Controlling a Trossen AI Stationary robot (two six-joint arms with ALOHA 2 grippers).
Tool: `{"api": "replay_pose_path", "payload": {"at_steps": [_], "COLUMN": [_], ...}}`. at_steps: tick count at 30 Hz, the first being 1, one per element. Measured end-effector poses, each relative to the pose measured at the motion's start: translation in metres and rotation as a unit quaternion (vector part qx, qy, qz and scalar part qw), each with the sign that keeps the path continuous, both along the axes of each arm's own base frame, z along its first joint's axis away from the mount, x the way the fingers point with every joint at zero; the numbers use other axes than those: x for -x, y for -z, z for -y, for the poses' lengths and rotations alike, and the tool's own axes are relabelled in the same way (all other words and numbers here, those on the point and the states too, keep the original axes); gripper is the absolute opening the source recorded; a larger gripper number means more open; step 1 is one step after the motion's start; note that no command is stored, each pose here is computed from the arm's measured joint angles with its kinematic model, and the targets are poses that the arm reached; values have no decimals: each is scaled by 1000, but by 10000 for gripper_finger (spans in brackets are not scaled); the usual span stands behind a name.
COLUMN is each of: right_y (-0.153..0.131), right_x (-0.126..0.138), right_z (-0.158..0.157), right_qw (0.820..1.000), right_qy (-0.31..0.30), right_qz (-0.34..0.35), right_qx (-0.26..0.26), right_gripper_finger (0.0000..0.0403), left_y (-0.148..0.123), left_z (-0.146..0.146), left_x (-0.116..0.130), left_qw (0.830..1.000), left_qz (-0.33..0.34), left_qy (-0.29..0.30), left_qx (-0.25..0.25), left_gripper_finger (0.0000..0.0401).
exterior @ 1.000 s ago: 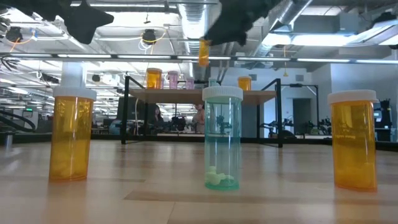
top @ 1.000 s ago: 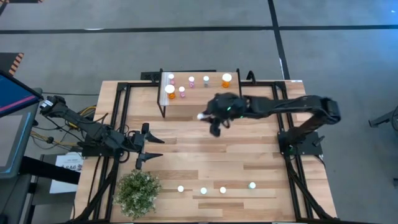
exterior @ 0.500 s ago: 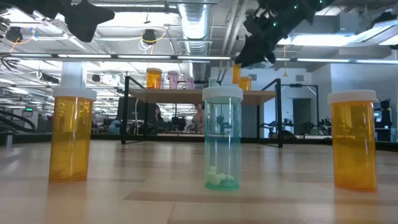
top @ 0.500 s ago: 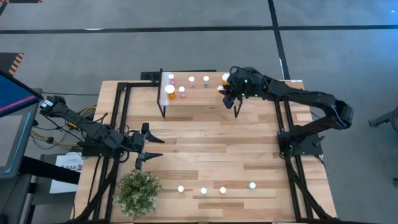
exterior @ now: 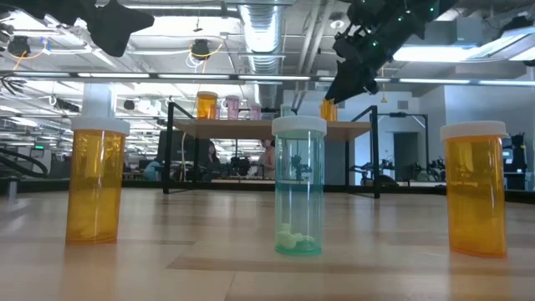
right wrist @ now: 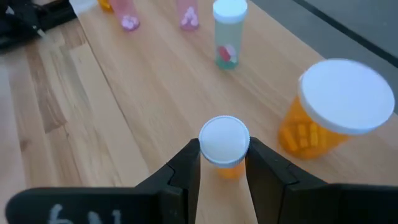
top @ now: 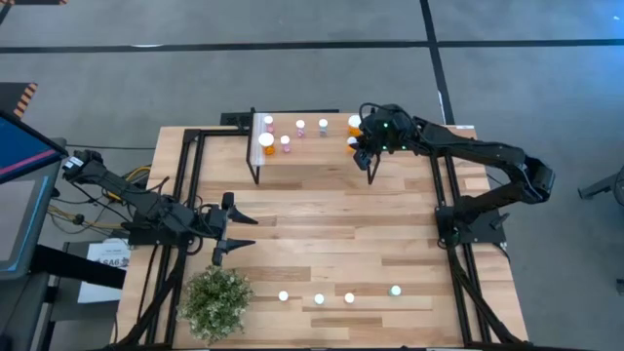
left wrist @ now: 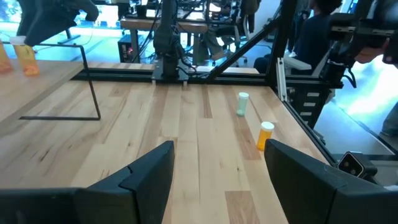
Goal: Pick and place medicine bottles onto shelf by color
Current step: Put the small orange pill bottle on the shelf
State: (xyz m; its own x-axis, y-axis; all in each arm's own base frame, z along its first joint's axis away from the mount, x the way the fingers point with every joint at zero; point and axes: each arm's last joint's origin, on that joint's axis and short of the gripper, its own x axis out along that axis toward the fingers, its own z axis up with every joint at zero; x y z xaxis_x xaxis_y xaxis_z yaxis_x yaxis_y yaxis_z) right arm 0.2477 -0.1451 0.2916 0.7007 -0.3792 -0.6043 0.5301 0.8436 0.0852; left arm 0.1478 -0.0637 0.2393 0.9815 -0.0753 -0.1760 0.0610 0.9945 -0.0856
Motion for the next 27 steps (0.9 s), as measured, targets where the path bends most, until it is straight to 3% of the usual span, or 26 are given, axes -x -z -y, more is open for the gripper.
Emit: {"api": "replay_pose_path", "payload": {"at_steps": [27], "right_y": [-3], "right_x": [10], "right_z": [-7], "right_qw": [1000], "right_qy": [-6], "right_qz": [-24], "right_qx": [-8], "right_gripper_finger": [140], "left_y": [-1], "left_z": [0], "left_x": [0], "left_qw": [1000], "left_qz": [5], "left_qy": [-4], "left_qx": [5], "left_gripper_finger": [238]}}
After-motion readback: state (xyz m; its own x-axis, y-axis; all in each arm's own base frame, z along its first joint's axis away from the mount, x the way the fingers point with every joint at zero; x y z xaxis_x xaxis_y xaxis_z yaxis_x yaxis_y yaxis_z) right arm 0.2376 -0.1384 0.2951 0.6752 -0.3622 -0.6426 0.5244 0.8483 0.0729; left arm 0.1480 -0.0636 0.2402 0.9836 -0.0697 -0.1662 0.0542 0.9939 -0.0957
